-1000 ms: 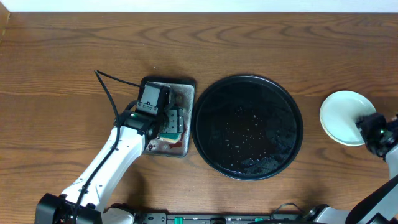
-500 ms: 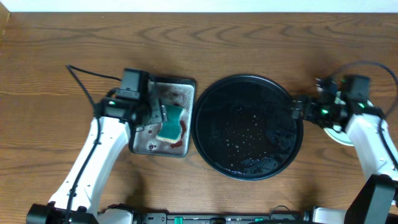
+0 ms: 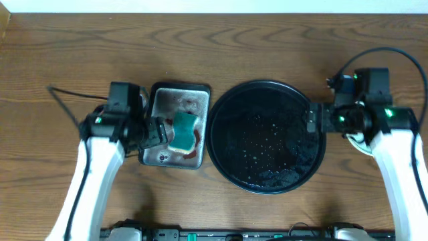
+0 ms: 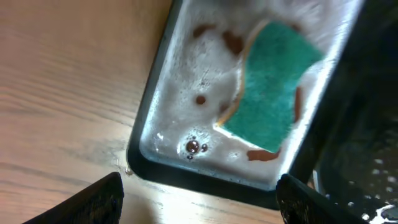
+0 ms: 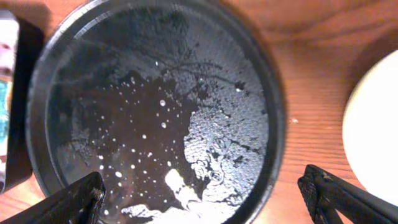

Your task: Clean dirty plates on tray and stack at the side

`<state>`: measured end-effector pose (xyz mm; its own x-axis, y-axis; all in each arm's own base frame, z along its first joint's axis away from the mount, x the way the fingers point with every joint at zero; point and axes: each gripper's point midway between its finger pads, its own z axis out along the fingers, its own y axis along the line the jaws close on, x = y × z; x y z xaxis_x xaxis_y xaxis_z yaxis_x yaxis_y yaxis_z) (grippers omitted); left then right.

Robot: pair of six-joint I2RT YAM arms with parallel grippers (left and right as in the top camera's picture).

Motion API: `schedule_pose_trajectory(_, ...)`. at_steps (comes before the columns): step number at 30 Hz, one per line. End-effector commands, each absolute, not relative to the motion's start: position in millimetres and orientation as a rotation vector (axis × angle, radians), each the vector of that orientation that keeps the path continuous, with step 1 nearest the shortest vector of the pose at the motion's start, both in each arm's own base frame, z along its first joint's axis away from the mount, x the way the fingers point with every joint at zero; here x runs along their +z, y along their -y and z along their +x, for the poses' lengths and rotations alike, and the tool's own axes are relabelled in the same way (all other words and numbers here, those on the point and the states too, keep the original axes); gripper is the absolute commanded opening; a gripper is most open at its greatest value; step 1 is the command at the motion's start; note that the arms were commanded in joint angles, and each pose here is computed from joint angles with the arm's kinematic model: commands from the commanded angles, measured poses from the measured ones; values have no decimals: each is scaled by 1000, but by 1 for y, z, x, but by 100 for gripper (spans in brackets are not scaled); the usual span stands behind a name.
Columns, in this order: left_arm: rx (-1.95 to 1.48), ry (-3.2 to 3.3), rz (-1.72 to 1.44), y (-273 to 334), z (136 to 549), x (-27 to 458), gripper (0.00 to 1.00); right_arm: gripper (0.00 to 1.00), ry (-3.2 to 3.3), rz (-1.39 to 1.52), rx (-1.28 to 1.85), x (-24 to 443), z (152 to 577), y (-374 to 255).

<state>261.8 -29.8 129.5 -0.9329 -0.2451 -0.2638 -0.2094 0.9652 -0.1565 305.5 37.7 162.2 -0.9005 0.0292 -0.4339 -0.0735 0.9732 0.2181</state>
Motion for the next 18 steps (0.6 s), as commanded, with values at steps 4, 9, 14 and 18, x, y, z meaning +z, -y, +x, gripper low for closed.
schedule_pose_trajectory(4,-215,-2539,-187,29,241,180,79,99,-2424,-101,197,198,267,-29)
schedule_pose_trajectory(9,-236,-2344,-163,27,219,204,93,99,-2240,-78,103,227,242,-18)
schedule_pose_trajectory(14,-247,-2245,-151,26,206,220,93,99,-2127,-82,97,250,226,-18)
schedule_pose_trajectory(18,-247,-2244,-151,26,203,220,93,99,-2098,-83,95,256,221,-18)
